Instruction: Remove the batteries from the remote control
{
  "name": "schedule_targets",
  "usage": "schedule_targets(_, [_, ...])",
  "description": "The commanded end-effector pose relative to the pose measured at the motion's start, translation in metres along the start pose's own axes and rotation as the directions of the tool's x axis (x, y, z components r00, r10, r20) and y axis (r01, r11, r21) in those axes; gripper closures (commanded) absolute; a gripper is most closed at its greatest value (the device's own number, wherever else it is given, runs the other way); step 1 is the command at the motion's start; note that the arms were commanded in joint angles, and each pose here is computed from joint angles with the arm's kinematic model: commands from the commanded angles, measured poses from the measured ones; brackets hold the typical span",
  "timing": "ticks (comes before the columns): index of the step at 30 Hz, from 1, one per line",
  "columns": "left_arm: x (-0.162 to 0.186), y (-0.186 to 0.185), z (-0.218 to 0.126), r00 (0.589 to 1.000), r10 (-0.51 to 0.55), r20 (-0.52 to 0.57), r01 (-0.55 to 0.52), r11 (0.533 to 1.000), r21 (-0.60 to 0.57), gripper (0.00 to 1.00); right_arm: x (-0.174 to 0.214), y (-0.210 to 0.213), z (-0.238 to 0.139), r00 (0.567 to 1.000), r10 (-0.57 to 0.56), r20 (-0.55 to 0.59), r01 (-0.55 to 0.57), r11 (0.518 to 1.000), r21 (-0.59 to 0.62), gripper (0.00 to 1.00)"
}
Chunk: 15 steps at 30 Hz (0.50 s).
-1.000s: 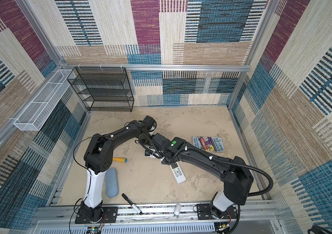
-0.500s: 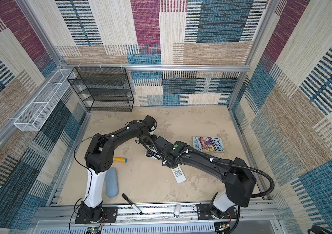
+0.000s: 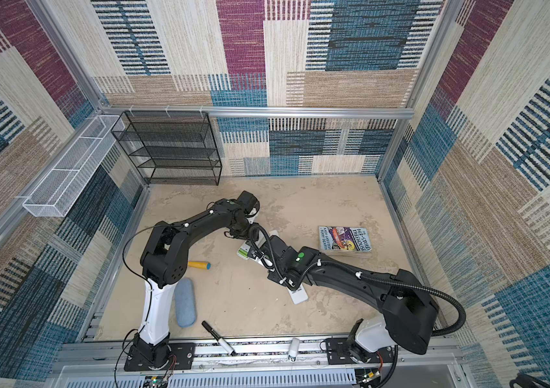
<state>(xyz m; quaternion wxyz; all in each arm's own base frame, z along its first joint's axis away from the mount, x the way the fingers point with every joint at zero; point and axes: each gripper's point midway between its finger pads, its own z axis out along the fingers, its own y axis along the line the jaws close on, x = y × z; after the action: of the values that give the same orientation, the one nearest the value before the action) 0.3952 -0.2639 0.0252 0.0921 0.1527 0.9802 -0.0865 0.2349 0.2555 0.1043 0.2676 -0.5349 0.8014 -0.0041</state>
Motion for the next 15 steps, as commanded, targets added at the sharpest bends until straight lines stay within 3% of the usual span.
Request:
schedule_targets(1, [0.0535,0.0214,0.0141,0.978,-0.019,-0.210,-0.001,0.996,-0.092,0.49,-0.0298,0.0134,-0.0011,0.985,0.097,0.143,-0.085,0.993,-0.085,1.00])
schedule_targets(15, [0.0594,0.0239,0.0187,0.973,-0.039,-0.229,0.018,0.995,-0.093,0.49,-0.0202,0.0184,-0.0009,0.900,0.357,0.249,-0.339,0.934,-0.115,1.00])
